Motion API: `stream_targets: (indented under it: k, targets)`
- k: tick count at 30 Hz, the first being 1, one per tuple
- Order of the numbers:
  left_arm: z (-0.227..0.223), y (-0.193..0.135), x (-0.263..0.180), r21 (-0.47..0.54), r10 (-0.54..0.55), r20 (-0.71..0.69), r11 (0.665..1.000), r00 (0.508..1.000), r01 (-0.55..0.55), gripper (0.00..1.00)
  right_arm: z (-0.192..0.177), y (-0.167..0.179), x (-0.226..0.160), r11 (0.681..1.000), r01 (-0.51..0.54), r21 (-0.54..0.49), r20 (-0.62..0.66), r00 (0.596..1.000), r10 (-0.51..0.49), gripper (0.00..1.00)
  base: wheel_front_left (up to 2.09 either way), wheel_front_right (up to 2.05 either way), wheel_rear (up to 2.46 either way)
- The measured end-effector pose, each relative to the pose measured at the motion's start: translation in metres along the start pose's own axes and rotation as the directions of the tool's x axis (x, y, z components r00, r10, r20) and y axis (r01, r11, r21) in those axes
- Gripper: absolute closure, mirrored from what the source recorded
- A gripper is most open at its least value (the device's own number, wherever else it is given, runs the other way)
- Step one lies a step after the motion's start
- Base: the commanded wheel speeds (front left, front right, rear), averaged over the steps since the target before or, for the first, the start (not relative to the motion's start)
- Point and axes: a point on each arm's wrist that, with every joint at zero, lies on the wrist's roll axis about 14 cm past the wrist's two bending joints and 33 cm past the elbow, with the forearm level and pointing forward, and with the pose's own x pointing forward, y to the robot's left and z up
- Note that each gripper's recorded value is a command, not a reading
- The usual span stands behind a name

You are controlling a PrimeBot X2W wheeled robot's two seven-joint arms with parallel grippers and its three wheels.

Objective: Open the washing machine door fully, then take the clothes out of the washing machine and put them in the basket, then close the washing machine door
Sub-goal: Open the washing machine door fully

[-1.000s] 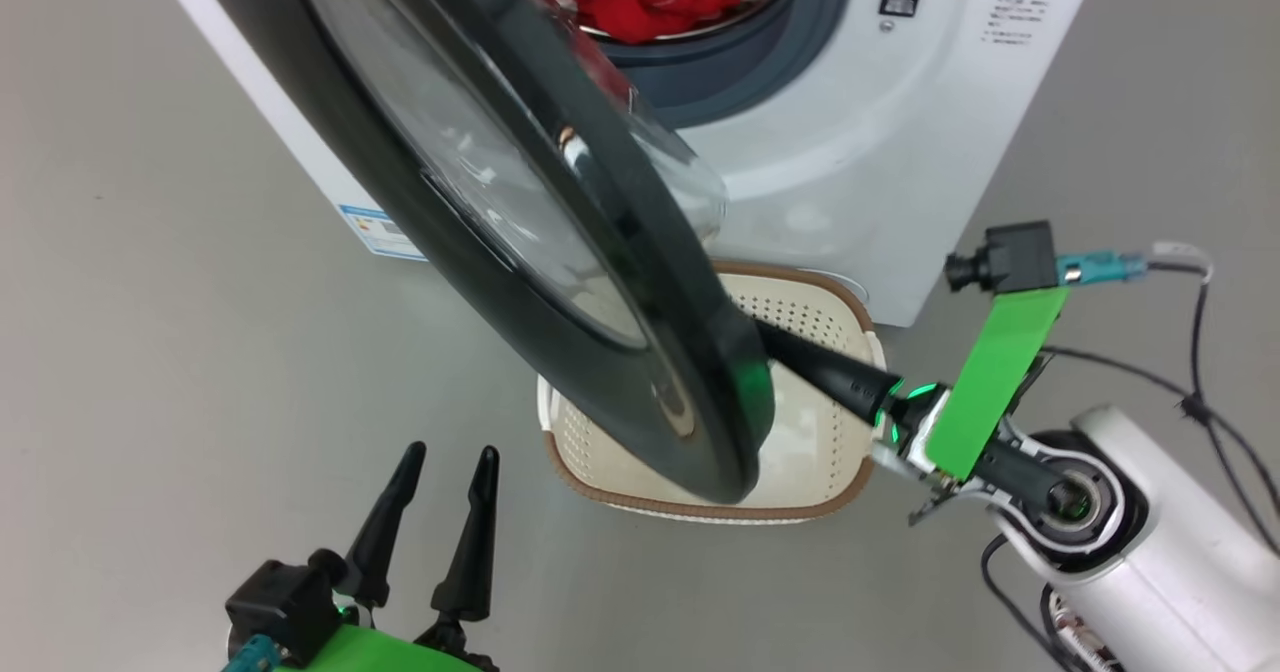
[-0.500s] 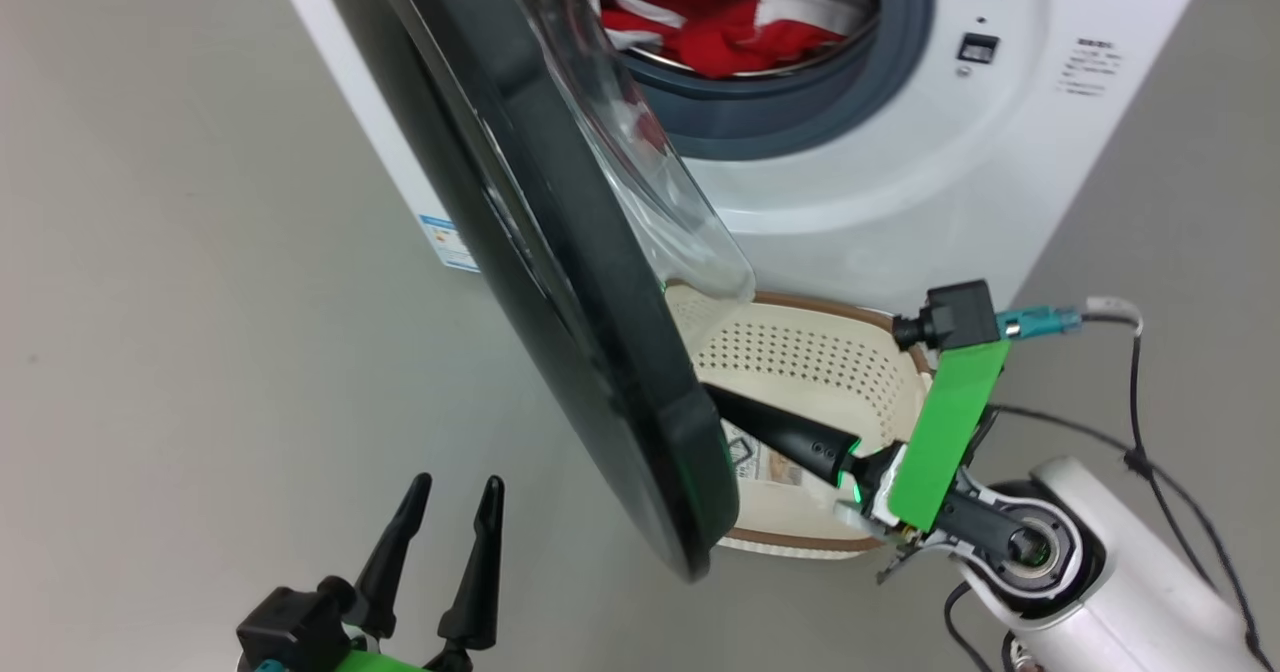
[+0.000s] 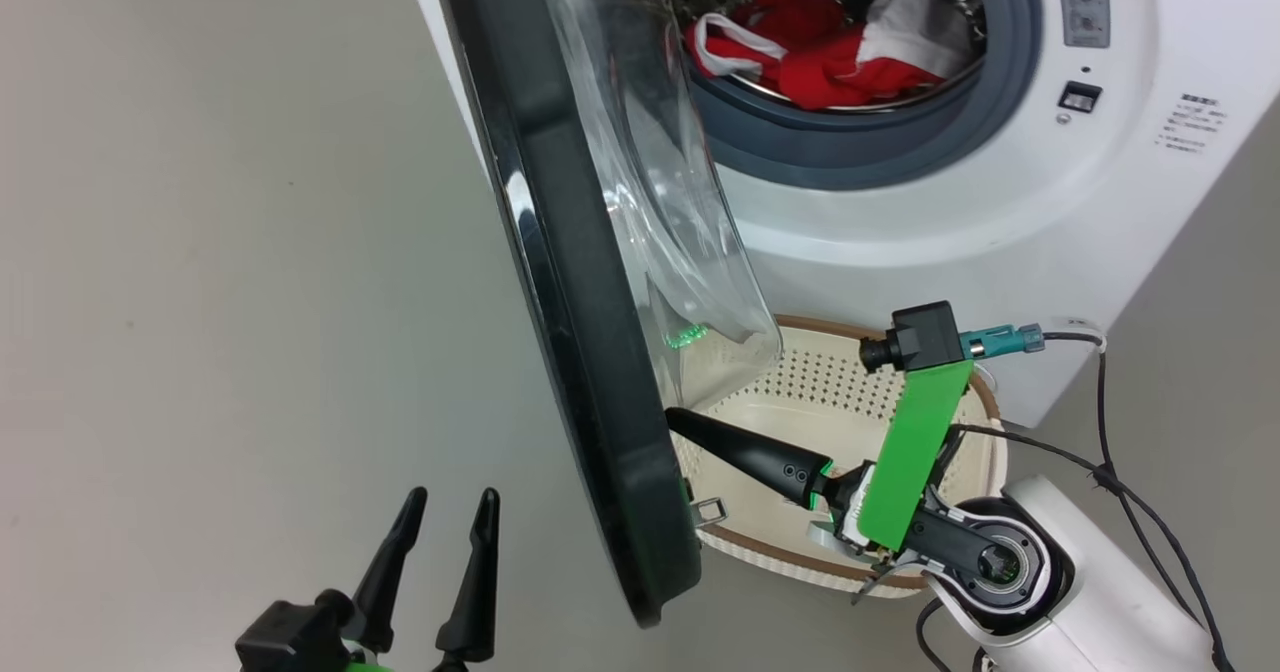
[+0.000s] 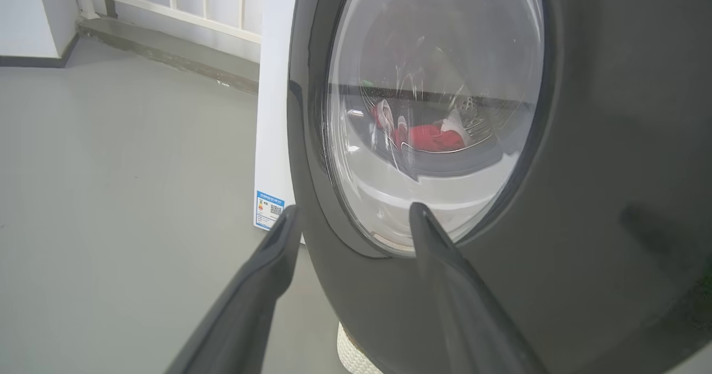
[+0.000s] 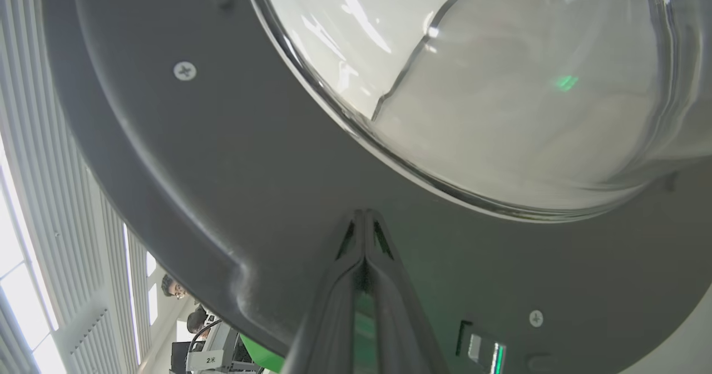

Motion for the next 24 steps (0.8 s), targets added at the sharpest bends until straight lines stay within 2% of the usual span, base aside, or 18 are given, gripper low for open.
stream_targets:
  k: [11, 24]
  targets:
    - [0.017, 0.026, -0.019, 0.0, 0.091, 0.054, 0.996, 0.994, -0.091, 0.0, -0.026, 0.014, 0.021, 0.999, -0.039, 0.011, -0.073, 0.997, 0.04, 1.0, 0.0, 0.0, 0.0]
    - [0.022, 0.036, -0.024, -0.001, 0.127, 0.072, 0.992, 0.989, -0.128, 0.0, -0.033, 0.017, 0.026, 0.999, -0.047, 0.018, -0.088, 0.995, 0.048, 1.0, 0.0, 0.0, 0.0]
